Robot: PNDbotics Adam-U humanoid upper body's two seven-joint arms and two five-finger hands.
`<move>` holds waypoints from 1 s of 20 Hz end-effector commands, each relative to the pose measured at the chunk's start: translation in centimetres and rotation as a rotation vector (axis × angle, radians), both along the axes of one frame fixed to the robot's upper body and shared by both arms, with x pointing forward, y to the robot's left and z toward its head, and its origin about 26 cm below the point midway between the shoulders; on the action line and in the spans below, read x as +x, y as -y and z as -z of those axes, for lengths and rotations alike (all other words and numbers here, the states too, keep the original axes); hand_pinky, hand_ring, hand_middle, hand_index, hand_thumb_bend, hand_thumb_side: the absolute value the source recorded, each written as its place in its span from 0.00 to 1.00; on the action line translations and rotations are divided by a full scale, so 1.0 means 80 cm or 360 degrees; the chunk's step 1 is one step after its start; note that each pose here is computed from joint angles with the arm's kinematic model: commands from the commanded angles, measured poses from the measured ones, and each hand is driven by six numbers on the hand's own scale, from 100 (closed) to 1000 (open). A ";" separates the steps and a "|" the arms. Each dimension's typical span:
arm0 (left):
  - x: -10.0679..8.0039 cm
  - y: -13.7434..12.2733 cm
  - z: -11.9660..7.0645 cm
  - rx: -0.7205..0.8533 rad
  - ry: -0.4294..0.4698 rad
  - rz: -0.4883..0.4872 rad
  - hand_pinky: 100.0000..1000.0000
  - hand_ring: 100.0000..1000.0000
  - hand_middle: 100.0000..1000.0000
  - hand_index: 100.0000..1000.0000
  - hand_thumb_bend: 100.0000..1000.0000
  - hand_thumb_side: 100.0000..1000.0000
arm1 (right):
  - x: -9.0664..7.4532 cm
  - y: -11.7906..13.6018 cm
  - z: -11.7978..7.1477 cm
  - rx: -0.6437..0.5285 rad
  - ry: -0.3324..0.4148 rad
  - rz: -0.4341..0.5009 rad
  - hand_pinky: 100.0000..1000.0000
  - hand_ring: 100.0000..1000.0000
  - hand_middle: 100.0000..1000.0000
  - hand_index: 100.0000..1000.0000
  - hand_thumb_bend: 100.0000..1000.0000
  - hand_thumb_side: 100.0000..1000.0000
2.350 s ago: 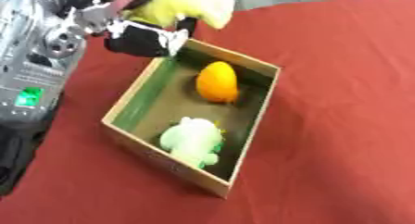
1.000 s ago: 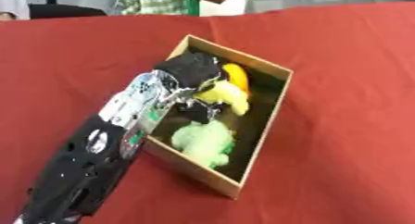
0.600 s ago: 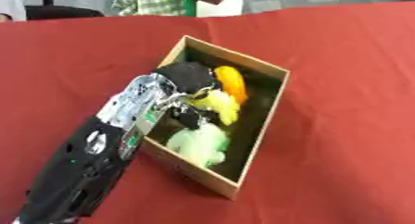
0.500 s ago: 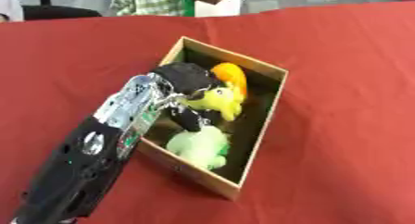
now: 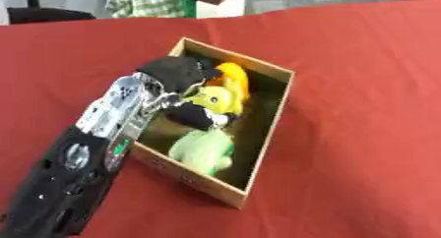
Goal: Pick up objects on the table and place them in the box.
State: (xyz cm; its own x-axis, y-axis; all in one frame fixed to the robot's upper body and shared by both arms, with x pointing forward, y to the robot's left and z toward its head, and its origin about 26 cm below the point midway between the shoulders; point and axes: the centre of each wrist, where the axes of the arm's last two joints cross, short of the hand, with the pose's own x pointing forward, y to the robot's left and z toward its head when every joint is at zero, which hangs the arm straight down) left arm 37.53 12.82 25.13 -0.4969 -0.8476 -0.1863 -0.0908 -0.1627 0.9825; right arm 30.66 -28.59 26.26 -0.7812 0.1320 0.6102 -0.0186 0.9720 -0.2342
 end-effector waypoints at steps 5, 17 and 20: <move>-0.036 -0.049 -0.063 -0.0996 0.0419 0.0131 0.69 0.82 0.80 0.91 0.00 1.00 | -0.004 0.001 -0.012 0.0015 0.0048 -0.0001 0.90 0.81 0.73 0.92 0.00 0.86; -0.084 -0.150 -0.083 -0.2200 0.0894 0.0197 0.59 0.73 0.71 0.84 0.00 0.98 | -0.004 0.001 -0.012 0.0046 0.0035 -0.0006 0.89 0.81 0.73 0.92 0.00 0.86; -0.085 -0.175 -0.062 -0.2315 0.1069 0.0178 0.56 0.70 0.68 0.82 0.00 0.89 | -0.004 0.002 -0.011 0.0057 0.0034 -0.0006 0.89 0.81 0.73 0.92 0.00 0.86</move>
